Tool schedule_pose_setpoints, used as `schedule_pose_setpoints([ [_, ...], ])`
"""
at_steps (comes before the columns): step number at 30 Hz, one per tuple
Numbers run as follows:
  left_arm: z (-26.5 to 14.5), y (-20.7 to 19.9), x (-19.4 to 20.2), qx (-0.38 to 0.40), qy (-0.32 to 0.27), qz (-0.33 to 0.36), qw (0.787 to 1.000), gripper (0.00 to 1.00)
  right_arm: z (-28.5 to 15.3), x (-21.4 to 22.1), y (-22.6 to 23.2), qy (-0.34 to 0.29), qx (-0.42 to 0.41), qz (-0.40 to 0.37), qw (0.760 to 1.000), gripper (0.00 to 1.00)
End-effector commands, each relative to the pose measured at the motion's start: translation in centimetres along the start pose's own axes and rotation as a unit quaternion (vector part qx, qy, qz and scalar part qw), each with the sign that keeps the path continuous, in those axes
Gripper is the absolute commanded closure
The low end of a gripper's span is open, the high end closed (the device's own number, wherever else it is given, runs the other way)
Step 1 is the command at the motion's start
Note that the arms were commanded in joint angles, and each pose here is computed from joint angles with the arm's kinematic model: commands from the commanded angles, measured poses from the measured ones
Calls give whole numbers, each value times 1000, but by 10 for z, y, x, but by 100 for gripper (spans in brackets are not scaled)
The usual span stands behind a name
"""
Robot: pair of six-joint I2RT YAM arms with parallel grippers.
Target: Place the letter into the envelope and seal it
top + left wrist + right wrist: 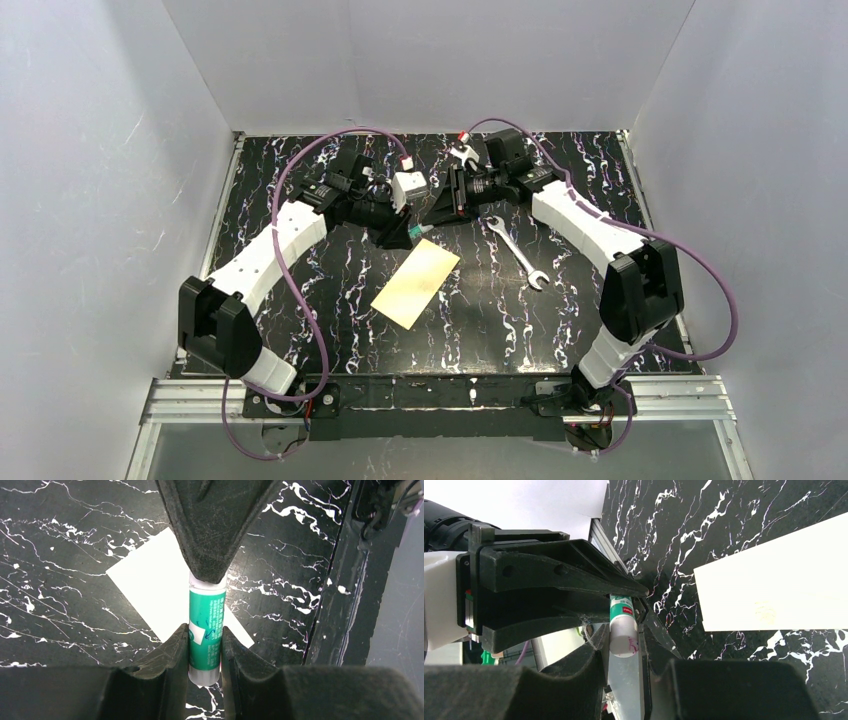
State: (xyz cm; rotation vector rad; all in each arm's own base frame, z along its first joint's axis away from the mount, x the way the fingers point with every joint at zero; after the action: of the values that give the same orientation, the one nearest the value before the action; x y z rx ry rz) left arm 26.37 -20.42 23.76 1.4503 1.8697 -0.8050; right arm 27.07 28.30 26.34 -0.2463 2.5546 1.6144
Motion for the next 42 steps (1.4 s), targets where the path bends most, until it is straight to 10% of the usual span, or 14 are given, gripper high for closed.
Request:
schedule_pose_setpoints([
  [1, -14, 28, -63, -85, -131, 67, 985, 100, 16, 29, -10, 43, -15, 35, 998, 99],
  [26, -15, 62, -124, -125, -225, 90, 962, 100, 78, 87, -20, 139, -9, 69, 988, 99],
  [42, -48, 100, -143, -175, -285, -10, 942, 100, 83, 117, -47, 188, 90, 31, 978, 99],
])
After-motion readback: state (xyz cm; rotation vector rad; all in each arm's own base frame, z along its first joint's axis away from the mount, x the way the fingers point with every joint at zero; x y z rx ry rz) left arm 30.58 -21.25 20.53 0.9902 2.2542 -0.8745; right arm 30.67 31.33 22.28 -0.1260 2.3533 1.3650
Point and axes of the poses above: each gripper's point midway between its finger pads, its own z axis out along the fingers, its own y axis along the line the jaws close on, x = y × z, the point moved 6 cm from there along -z, back along the fingers, and after that the axes turned 7 degrees about z, right-handed, at the moved point
